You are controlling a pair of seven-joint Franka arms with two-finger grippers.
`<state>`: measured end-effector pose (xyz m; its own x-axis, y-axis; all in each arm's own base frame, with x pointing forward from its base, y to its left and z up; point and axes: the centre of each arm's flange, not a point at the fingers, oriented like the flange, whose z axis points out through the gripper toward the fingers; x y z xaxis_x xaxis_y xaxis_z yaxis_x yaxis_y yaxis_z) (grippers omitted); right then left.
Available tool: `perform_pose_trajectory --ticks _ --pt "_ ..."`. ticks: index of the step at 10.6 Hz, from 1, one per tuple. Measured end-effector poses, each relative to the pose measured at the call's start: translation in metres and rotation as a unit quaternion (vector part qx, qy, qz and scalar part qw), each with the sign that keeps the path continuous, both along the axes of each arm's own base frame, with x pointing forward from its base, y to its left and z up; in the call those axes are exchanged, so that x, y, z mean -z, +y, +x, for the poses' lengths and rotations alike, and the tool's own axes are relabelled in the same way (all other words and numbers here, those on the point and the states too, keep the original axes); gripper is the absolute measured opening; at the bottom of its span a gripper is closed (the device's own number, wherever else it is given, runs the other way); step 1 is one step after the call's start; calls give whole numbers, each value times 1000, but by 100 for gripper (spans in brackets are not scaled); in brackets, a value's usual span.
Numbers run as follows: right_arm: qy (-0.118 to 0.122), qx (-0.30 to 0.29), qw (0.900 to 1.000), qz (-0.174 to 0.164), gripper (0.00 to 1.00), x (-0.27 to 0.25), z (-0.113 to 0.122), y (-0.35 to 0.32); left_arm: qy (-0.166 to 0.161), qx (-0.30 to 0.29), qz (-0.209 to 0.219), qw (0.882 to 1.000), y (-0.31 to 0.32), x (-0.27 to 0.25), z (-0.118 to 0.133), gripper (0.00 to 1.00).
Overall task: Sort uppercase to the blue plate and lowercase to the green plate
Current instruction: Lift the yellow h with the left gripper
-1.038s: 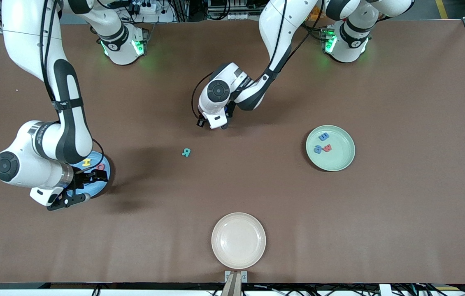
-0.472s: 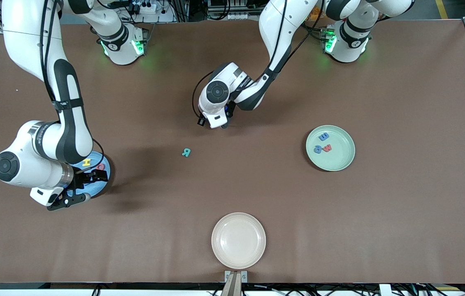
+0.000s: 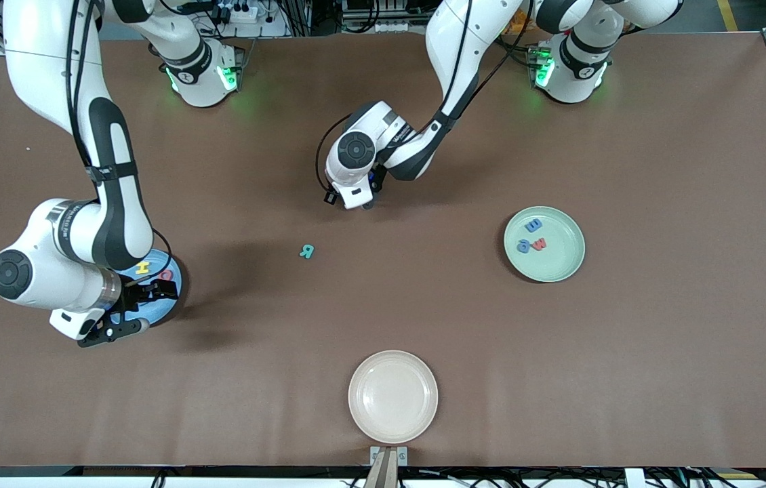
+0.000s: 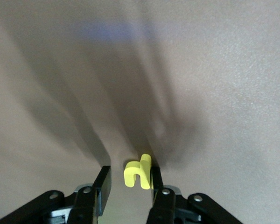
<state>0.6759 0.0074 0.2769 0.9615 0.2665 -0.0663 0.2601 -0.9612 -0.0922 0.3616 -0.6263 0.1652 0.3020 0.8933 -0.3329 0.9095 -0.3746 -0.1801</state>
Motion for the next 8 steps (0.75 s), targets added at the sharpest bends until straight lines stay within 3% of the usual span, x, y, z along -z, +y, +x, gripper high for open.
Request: perform_pose_trajectory --ticks 8 --pt "0 -2 1000 -1 100 0 0 1 1 2 0 1000 0 0 0 25"
